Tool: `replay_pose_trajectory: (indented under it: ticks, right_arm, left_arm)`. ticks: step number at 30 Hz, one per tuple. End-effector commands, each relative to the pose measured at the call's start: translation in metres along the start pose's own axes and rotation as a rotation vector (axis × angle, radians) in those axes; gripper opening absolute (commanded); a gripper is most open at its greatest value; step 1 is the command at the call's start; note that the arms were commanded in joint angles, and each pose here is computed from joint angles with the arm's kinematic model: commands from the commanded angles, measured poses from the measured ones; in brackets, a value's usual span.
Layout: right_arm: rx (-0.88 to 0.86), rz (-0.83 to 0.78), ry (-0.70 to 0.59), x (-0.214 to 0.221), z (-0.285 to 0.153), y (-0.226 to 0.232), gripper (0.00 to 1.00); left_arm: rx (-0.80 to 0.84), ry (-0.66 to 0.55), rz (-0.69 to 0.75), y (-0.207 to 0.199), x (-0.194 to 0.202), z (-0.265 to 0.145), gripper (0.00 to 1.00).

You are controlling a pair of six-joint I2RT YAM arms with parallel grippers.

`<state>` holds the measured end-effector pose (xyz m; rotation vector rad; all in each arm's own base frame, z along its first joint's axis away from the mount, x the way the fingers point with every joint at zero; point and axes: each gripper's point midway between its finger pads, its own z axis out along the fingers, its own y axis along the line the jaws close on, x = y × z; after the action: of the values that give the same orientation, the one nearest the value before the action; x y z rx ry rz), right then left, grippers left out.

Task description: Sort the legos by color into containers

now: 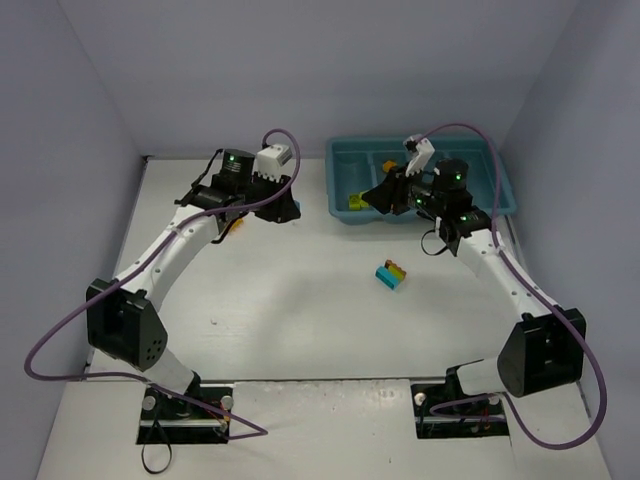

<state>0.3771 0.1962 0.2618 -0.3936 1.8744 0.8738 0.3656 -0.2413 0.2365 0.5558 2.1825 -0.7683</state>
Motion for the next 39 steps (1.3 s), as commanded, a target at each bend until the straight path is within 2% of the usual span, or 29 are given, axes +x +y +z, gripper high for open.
replay_pose_trajectory:
  ticks: [1, 39]
  right_arm:
    - [0.014, -0.073, -0.082, -0.033, 0.002, -0.001, 0.00]
    - [0.229, -0.005, -0.090, -0.051, 0.036, -0.057, 0.00]
  left_arm:
    - [-0.059, -0.118, 0.060, -0.003, -0.039, -0.030, 0.00]
    - [-0.291, -0.069, 0.043, 0.040, -0.026, -0.033, 0.00]
